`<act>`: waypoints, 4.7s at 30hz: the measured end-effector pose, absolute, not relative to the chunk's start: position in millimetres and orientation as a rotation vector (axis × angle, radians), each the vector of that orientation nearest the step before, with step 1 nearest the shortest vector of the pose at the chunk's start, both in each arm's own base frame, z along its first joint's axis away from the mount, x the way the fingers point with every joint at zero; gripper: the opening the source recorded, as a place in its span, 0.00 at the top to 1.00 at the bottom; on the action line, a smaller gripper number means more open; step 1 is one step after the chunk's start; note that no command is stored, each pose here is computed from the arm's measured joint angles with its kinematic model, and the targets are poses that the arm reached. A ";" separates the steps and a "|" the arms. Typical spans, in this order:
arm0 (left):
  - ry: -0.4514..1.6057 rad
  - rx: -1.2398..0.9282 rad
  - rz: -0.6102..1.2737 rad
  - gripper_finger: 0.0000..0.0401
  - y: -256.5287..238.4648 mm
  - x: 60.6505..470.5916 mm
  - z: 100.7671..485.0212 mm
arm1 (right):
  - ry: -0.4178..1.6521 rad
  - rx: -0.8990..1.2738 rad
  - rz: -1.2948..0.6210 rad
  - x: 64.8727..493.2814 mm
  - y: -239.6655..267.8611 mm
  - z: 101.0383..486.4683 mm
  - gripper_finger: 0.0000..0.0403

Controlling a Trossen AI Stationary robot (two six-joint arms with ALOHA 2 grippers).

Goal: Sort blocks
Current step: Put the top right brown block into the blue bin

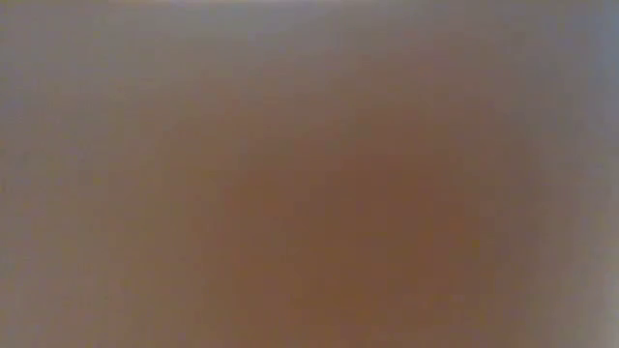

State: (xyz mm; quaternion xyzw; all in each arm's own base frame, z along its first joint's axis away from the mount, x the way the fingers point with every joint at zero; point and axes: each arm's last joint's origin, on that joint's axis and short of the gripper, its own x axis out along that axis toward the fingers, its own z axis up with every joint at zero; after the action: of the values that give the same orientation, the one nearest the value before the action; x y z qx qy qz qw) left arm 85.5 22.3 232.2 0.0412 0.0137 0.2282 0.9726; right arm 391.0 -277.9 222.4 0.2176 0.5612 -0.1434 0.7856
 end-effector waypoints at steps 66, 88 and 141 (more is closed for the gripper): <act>-0.058 0.037 0.450 0.65 22.0 85.7 239.3 | 0.648 0.122 -0.542 338.9 -183.9 120.9 0.56; -0.079 0.104 0.454 0.65 22.0 85.4 242.8 | 1.147 0.356 -0.691 279.1 -172.8 214.4 0.56; -0.087 0.112 0.455 0.65 22.0 85.3 243.7 | 1.238 0.470 -0.794 227.7 -165.6 147.3 0.56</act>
State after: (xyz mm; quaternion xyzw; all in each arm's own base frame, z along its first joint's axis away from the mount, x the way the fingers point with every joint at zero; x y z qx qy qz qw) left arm 85.3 22.0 243.7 0.0555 -0.0431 0.2255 0.9717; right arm 227.7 -165.6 147.3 0.2125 0.5593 -0.3588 0.7165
